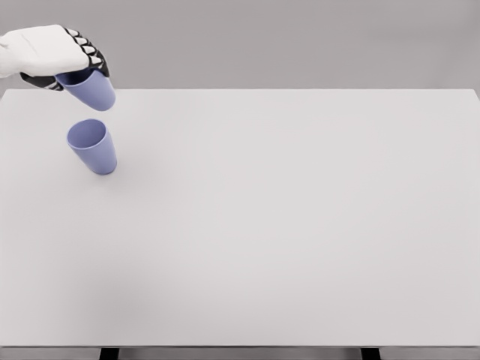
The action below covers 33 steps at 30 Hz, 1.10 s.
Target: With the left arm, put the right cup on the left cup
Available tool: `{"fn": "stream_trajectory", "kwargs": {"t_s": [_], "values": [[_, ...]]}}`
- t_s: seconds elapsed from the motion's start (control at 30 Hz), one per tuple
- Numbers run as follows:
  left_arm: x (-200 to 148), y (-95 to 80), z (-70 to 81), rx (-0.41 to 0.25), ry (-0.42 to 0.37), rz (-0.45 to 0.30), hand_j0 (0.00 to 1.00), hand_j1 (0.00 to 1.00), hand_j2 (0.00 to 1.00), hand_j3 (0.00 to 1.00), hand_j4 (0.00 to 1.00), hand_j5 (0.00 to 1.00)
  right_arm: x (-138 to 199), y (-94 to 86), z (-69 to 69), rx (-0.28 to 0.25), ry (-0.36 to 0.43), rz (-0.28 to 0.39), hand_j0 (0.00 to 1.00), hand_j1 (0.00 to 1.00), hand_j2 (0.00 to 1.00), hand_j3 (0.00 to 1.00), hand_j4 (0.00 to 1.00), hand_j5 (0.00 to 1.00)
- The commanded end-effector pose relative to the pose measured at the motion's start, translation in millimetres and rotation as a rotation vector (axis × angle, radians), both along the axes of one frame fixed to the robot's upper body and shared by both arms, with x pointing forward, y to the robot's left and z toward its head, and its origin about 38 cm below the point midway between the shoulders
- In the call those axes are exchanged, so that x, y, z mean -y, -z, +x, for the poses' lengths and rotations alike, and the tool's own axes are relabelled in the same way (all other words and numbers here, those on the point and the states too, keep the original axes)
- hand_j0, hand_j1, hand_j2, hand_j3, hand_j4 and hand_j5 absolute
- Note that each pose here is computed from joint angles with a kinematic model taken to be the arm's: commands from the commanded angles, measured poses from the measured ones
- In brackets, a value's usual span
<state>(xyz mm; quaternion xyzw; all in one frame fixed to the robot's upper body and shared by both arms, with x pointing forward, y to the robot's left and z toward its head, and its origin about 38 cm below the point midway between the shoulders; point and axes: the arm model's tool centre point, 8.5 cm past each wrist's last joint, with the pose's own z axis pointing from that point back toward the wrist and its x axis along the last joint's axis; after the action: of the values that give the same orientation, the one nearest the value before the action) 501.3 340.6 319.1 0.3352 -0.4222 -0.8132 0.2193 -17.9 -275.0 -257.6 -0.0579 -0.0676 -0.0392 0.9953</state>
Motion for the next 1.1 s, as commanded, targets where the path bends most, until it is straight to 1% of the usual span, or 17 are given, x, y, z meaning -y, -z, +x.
{"fn": "stream_trajectory", "kwargs": {"t_s": [0.0,0.17,0.27,0.33,0.4,0.63,0.83,0.87,0.93,1.0,1.07], "values": [[-7,-2.8,-1.3,0.004,-0.015,0.001,0.74,0.74,0.74,0.74,0.74,0.74,0,0.0,-0.1,0.0,0.0,0.0,1.0,1.0,1.0,1.0,1.0,1.0],[-10,1.0,-2.8,-0.004,-0.02,0.005,0.74,0.74,0.74,0.74,0.74,0.74,0,0.0,0.4,0.001,0.001,0.0,1.0,1.0,1.0,1.0,1.0,1.0],[-14,-0.1,-3.6,-0.003,-0.028,0.007,0.74,0.74,0.74,0.74,0.74,0.74,0,0.0,0.4,0.001,0.001,0.0,1.0,1.0,1.0,1.0,1.0,1.0],[-16,-4.0,-3.9,0.007,-0.032,0.003,0.74,0.74,0.74,0.74,0.74,0.74,0,0.0,-0.2,0.0,0.001,-0.001,1.0,1.0,1.0,1.0,1.0,1.0],[-24,-9.0,-7.9,0.014,-0.043,0.009,0.74,0.74,0.74,0.74,0.74,0.74,0,0.0,0.4,0.001,-0.001,0.0,1.0,1.0,1.0,1.0,1.0,1.0],[-29,4.9,-11.4,-0.015,-0.052,0.017,0.74,0.74,0.74,0.74,0.74,0.74,0,0.0,0.4,0.001,0.001,0.0,1.0,1.0,1.0,1.0,1.0,1.0],[-30,8.0,-11.8,-0.022,-0.054,0.017,0.74,0.74,0.74,0.74,0.74,0.74,0,0.0,-0.1,0.0,0.001,0.0,1.0,1.0,1.0,1.0,1.0,1.0],[-30,6.5,-11.8,-0.018,-0.055,0.013,0.74,0.74,0.74,0.74,0.74,0.74,0,0.0,-0.1,0.0,0.0,0.0,1.0,1.0,1.0,1.0,1.0,1.0],[-32,-2.4,-11.4,0.004,-0.062,-0.003,0.74,0.74,0.74,0.74,0.74,0.74,0,0.0,0.4,0.001,0.001,-0.001,1.0,1.0,1.0,1.0,1.0,1.0],[-34,-4.8,-11.0,0.009,-0.066,-0.007,0.74,0.74,0.74,0.74,0.74,0.74,0,0.0,0.4,0.001,0.001,0.0,1.0,1.0,1.0,1.0,1.0,1.0],[-36,-12.2,-11.2,0.028,-0.072,-0.019,0.74,0.74,0.74,0.74,0.74,0.74,0,0.0,-0.1,0.0,0.001,0.0,1.0,1.0,1.0,1.0,1.0,1.0]]}}
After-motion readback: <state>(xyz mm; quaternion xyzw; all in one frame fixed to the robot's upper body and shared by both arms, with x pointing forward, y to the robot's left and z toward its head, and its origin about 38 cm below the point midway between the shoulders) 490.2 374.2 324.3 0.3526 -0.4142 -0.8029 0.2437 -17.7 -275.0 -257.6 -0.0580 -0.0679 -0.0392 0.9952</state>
